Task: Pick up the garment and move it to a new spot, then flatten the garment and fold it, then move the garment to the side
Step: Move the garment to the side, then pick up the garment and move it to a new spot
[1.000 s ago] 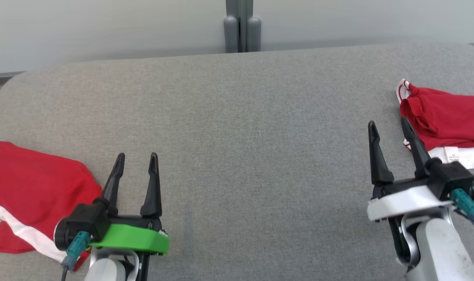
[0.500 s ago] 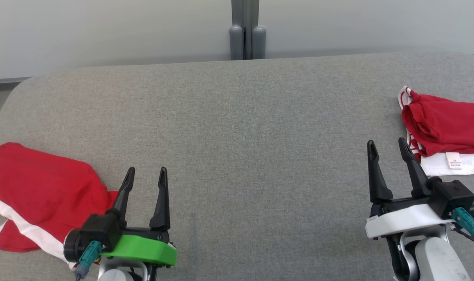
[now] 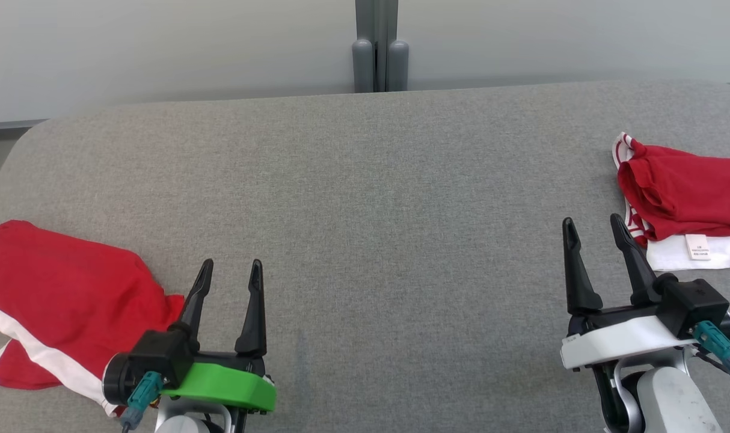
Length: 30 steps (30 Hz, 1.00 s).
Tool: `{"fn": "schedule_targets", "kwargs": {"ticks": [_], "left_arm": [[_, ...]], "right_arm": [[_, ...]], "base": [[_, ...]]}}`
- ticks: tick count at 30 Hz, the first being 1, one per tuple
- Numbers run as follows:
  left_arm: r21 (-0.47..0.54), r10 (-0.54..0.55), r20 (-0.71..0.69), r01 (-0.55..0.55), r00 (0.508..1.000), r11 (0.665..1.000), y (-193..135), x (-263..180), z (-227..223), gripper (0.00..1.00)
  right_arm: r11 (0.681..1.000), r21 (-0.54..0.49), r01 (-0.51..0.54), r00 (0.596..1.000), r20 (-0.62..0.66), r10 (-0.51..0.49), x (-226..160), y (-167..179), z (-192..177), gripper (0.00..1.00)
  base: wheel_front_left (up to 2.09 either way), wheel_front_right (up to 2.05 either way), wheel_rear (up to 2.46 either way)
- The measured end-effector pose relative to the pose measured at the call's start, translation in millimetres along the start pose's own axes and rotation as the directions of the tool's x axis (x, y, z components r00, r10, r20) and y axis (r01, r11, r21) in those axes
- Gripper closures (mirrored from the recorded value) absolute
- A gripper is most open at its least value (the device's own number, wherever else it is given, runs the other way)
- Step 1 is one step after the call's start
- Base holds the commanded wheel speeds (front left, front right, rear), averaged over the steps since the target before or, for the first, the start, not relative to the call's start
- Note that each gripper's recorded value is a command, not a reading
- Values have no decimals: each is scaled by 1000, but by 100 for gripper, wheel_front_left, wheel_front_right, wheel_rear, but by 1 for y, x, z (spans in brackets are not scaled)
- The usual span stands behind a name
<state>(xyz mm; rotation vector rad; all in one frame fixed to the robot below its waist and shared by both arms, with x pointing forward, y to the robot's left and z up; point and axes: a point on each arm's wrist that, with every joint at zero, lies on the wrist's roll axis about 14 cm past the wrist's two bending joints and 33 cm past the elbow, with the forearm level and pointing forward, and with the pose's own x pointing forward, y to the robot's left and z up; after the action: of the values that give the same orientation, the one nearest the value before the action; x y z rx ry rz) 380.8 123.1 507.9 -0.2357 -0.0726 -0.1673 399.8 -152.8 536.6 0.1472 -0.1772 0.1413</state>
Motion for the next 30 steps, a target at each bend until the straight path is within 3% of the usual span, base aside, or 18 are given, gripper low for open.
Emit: {"fn": "schedule_targets", "kwargs": {"ticks": [17, 30], "left_arm": [[-4, 27, -3, -27, 1000, 1000, 6, -3, -1, 0], [21, 223, 39, -224, 974, 974, 63, -31, 17, 0]], "right_arm": [[1000, 6, -23, 1000, -20, 23, 4, 8, -8, 0], [968, 77, -237, 967, -74, 242, 22, 85, -35, 0]], "base": [[0, 0, 0], [0, 0, 0]]}}
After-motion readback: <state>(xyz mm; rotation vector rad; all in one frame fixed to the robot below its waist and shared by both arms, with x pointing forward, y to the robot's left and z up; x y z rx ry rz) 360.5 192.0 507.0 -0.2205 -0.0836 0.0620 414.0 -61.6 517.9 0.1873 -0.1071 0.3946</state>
